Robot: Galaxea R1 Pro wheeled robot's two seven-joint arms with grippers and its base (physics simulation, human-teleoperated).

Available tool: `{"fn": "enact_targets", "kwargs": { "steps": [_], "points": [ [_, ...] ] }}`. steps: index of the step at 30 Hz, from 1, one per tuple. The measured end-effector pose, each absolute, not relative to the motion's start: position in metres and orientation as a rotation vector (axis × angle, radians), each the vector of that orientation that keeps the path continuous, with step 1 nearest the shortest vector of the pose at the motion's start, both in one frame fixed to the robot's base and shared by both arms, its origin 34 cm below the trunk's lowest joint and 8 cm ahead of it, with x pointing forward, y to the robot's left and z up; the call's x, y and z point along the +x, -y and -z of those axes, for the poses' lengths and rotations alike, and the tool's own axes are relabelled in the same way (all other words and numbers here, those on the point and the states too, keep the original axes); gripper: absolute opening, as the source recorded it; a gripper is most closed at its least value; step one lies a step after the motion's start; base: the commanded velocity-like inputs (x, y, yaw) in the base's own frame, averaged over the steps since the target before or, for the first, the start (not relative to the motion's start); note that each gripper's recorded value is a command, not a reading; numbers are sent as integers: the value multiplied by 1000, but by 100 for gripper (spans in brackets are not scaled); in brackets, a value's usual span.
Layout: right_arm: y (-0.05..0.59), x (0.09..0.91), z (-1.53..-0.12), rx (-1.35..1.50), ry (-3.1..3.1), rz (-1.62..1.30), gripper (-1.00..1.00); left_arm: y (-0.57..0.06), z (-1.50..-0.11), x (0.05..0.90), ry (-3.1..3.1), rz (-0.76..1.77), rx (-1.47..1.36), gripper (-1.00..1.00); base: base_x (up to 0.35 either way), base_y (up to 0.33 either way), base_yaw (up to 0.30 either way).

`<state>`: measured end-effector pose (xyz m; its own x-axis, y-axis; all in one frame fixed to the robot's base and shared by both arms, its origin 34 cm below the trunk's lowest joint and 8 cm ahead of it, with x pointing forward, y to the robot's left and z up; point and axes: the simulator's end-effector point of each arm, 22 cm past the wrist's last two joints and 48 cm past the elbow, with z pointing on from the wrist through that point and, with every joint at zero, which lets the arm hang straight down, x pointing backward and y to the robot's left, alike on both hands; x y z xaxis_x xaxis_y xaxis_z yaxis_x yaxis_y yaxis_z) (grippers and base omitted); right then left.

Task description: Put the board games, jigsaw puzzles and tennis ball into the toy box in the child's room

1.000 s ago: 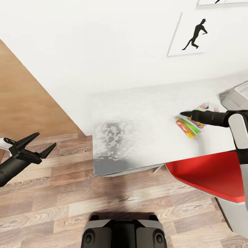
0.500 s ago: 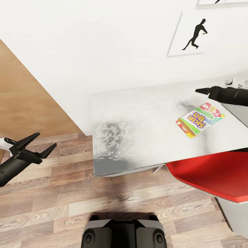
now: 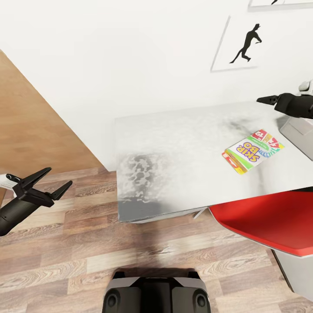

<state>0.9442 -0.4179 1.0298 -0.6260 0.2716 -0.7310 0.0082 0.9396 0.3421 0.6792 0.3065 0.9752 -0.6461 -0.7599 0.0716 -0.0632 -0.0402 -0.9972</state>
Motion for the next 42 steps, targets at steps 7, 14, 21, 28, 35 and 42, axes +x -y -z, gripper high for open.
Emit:
{"fn": "enact_targets", "kwargs": {
  "steps": [7, 14, 21, 28, 35, 42],
  "points": [
    [437, 933, -985, 291, -2312, -384, 100, -303, -975, 679, -1713, 1746, -874, 100, 143, -101, 0],
    [451, 920, -951, 358, -2384, -370, 100, -301, -975, 679, -1709, 1750, -874, 100, 214, -178, 0],
    [461, 902, -920, 393, -2449, -341, 100, -301, -976, 679, -1703, 1754, -873, 100, 152, -133, 0],
    [465, 892, -903, 408, -2478, -326, 100, -299, -977, 679, -1696, 1761, -874, 100, 49, -43, 0],
    [475, 885, -882, 451, -2496, -309, 100, -299, -977, 679, -1692, 1764, -875, 100, 16, -14, 0],
    [480, 884, -875, 470, -2489, -299, 100, -299, -977, 679, -1691, 1763, -876, 100, 5, -5, 0]
  ]
}}
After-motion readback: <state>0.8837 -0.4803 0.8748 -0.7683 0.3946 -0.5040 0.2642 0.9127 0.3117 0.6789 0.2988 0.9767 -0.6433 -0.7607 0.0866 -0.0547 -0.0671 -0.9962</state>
